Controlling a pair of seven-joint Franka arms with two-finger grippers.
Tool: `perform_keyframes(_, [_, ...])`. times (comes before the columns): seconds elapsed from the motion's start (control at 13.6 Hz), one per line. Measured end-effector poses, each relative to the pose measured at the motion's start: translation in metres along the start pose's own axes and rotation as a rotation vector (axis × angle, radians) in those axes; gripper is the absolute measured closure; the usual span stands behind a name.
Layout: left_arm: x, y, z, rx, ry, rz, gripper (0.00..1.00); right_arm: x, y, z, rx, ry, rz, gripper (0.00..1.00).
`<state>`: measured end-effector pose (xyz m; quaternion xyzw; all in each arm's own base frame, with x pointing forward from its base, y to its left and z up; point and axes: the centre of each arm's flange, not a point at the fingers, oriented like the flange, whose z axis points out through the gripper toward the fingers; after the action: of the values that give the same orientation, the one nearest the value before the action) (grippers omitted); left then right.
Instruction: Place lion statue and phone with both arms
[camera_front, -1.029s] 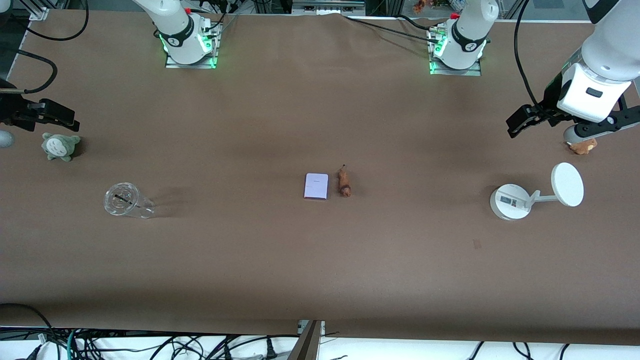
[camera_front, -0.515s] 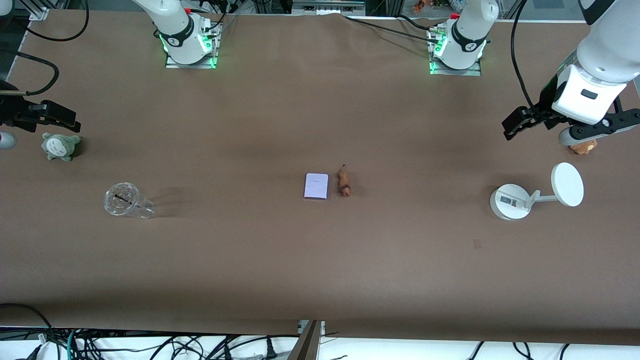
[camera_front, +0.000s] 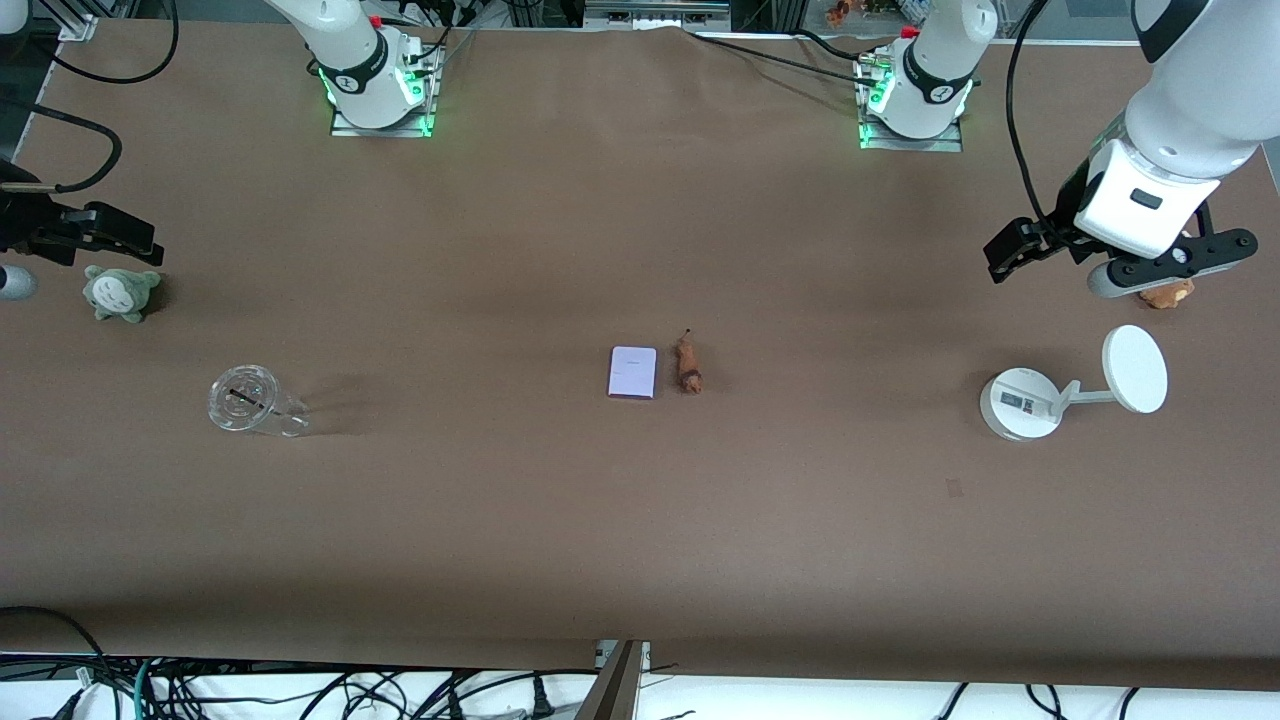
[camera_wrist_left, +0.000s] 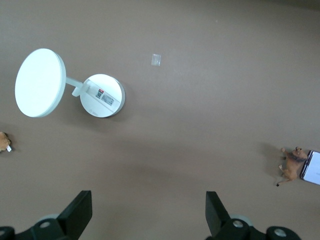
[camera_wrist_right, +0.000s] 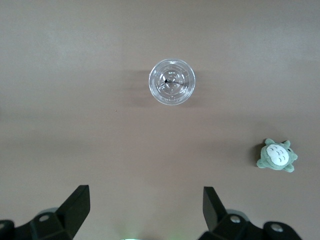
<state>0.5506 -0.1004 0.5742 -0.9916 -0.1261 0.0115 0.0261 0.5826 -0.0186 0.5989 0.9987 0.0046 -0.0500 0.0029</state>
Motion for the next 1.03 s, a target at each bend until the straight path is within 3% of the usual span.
perform_keyframes(0.44, [0.003, 0.016, 0.038, 0.038, -0.101, 0.031, 0.00, 0.011, -0.003, 0.017, 0.001, -0.021, -0.004, 0.00])
perform_keyframes(0.66, [0.009, 0.040, 0.073, 0.055, -0.158, 0.069, 0.00, 0.031, -0.027, 0.050, 0.024, -0.058, -0.038, 0.00])
perform_keyframes(0.88, [0.006, 0.086, 0.116, 0.069, -0.219, 0.137, 0.00, 0.045, -0.070, 0.066, 0.027, -0.038, -0.095, 0.00])
perform_keyframes(1.03, [-0.003, 0.137, 0.147, 0.052, -0.201, 0.164, 0.00, 0.049, -0.090, 0.069, 0.035, -0.017, -0.123, 0.00])
